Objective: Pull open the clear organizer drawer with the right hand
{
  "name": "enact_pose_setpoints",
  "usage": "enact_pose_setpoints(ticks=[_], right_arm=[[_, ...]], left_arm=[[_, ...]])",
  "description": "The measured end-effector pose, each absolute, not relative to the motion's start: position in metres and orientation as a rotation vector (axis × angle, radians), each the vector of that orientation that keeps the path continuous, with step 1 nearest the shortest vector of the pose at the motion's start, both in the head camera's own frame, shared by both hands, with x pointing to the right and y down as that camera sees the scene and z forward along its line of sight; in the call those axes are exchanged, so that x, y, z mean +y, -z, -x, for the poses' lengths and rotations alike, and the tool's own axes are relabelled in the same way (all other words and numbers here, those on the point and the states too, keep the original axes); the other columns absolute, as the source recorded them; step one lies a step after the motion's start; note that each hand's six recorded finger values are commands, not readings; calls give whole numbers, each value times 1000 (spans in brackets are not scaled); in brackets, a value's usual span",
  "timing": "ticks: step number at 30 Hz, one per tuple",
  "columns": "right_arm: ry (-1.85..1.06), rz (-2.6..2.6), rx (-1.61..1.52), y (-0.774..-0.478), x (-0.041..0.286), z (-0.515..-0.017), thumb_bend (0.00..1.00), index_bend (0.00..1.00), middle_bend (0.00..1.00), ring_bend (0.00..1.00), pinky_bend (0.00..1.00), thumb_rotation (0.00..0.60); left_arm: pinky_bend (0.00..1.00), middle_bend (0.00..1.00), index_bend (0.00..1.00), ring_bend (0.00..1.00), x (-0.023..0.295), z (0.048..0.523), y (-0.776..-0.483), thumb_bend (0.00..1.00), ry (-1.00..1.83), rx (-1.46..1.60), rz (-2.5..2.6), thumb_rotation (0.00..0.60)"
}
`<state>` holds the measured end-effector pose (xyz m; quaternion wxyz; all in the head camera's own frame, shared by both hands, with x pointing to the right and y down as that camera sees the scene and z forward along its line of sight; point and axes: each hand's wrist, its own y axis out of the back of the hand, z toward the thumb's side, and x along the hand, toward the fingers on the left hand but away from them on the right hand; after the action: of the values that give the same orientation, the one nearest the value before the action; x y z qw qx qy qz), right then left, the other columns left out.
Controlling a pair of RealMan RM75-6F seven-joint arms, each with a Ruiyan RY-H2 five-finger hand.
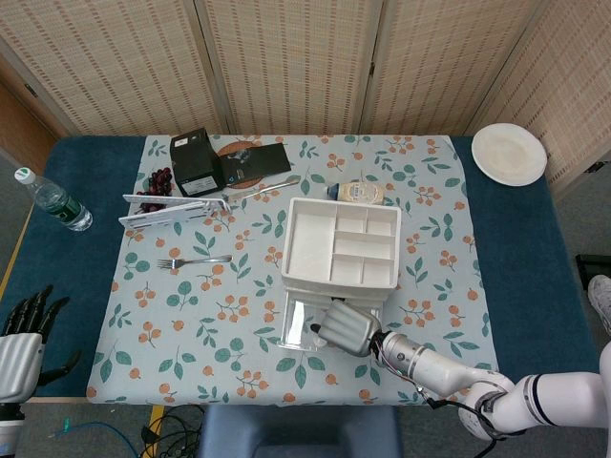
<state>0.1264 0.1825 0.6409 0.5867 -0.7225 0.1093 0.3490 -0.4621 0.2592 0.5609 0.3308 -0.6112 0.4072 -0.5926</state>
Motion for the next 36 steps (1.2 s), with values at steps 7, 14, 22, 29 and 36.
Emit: enact_pose_setpoints(ticks=[7, 14, 22, 29, 36], right_arm=[[-814, 1691, 247, -645, 184, -122, 59, 296, 1000, 1000, 1000, 600], [-826, 1712, 272, -641, 180, -124, 70, 296, 1000, 1000, 1000, 600], [-821, 1702, 308, -642, 184, -127, 87, 297, 1000, 1000, 1000, 600], [-818, 1694, 290, -644, 184, -127, 111, 346, 1000, 1000, 1000, 600], [-820, 1691, 275, -644, 186, -128, 133, 404, 1000, 1000, 1000, 600]], left_arm=[[69, 0, 141, 37, 260, 463, -560, 248, 1553, 1066, 1596, 600], [69, 0, 141, 37, 260, 464, -561, 247, 1556, 1066, 1596, 600], [69, 0, 141, 37, 259, 462, -561, 247, 1549, 1065, 1600, 600], [69, 0, 141, 37, 259, 462, -560, 248, 1548, 1066, 1600, 600], [69, 0, 141, 37, 258, 462, -560, 248, 1542, 1069, 1607, 600]])
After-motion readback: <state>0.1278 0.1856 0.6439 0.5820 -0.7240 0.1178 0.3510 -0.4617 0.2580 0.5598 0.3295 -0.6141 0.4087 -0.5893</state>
